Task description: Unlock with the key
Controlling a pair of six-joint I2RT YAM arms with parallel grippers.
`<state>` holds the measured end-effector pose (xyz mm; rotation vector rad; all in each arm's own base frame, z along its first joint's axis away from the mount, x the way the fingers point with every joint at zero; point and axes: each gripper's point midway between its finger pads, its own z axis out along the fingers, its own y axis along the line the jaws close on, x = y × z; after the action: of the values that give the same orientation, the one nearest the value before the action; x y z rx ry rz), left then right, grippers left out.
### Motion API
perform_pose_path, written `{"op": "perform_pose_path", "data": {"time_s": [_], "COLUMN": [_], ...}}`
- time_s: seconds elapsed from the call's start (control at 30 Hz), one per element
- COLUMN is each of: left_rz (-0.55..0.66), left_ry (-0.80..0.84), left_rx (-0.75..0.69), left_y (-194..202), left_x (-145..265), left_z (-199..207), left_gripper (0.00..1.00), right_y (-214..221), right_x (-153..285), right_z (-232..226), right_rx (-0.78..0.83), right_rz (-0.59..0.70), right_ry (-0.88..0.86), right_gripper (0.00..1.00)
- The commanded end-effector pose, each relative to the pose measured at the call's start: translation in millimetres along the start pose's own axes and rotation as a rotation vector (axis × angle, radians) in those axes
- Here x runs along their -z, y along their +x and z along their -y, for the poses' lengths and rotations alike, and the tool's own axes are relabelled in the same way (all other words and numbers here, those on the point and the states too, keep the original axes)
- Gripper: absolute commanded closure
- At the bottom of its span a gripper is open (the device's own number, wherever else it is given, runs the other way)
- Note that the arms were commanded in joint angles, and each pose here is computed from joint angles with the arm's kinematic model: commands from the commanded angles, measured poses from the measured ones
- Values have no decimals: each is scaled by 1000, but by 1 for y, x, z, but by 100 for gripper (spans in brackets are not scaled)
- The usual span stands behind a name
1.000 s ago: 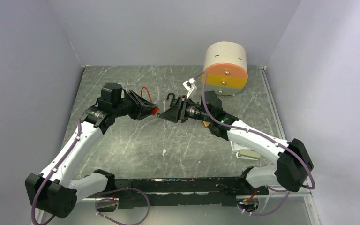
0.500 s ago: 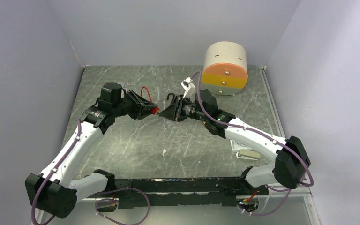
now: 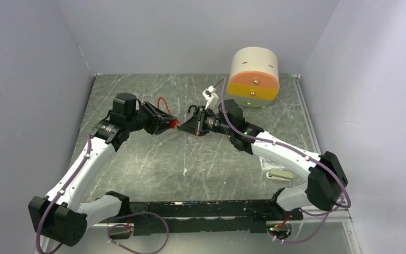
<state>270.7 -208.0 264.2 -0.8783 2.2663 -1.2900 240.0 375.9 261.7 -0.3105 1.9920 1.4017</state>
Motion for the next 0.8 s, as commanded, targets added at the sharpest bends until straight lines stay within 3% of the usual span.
{"op": "perform_pose_path", "data": {"time_s": [0.0, 0.43, 0.67, 0.77], "left_rz": [-69, -82, -132, -158], "left_ry": [147, 97, 13, 12], "left_rx": [-10, -25, 61, 91], "left_y": [17, 24, 29, 32], "left_x": [24, 29, 25, 25], "left_z": [44, 27, 15, 21], "left_gripper": [97, 98, 97, 98], "right_y": [-21, -41, -34, -28], "right_x": [-7, -20, -40, -47], "right_z": [-22, -33, -22, 1], "right_rx": [5, -207, 188, 250], "right_rz": [51, 23, -7, -18], "right_ry": [-72, -62, 125, 207], "right_gripper": [100, 100, 100, 100]}}
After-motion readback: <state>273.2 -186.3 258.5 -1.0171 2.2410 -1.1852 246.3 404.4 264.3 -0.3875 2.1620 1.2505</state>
